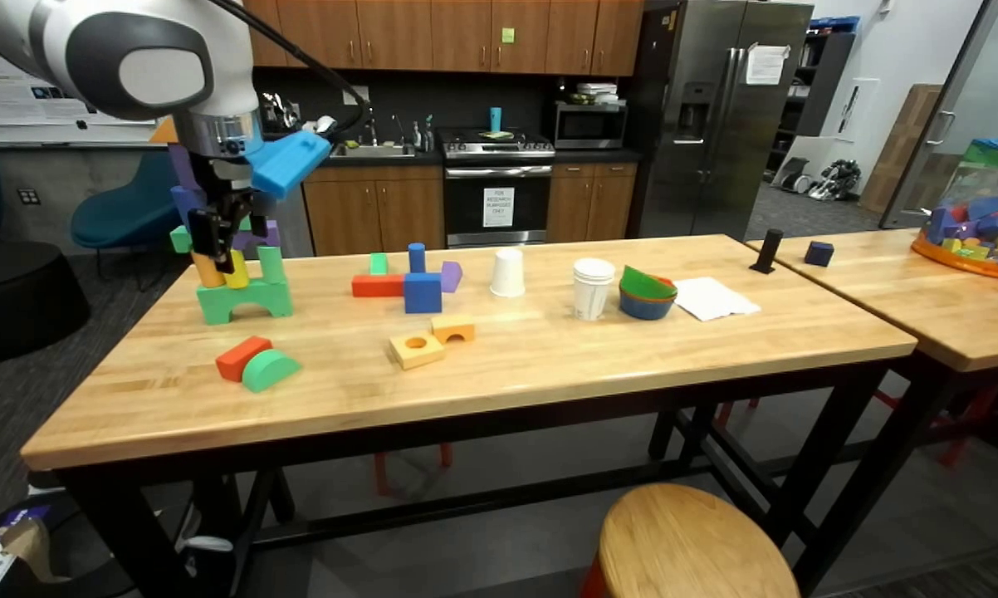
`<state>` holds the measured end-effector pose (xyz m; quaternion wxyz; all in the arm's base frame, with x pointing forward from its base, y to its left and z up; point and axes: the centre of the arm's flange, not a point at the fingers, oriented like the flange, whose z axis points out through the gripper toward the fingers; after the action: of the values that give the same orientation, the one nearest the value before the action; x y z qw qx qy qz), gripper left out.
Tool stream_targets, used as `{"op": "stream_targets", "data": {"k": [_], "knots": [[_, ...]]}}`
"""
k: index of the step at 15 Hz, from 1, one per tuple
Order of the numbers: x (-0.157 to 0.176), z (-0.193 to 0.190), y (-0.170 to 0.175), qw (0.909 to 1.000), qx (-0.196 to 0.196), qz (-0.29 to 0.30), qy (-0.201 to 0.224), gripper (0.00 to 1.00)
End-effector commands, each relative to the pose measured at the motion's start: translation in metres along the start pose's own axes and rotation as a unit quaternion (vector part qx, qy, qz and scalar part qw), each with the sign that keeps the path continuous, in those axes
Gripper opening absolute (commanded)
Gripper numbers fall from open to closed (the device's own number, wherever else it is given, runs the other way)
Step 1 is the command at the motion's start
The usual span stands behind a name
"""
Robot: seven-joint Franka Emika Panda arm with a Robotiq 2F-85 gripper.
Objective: Move the blue block to the right
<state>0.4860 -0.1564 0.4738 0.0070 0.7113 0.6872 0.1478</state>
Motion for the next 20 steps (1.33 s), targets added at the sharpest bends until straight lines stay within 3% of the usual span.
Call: {"op": "stream_targets", "data": {"k": [1, 10, 17, 20], "knots": [[-0.012, 0.023, 0.014, 0.9997, 0.014, -0.008, -0.016, 1.0], [-0.027, 0.028, 0.056, 0.9986, -0.019, -0.003, -0.049, 1.0], [-0.024, 0.036, 0.077, 0.9963, -0.011, -0.028, -0.081, 1.0], [-0.032, 0.045, 0.087, 0.9959, -0.011, -0.01, -0.089, 1.0]]}}
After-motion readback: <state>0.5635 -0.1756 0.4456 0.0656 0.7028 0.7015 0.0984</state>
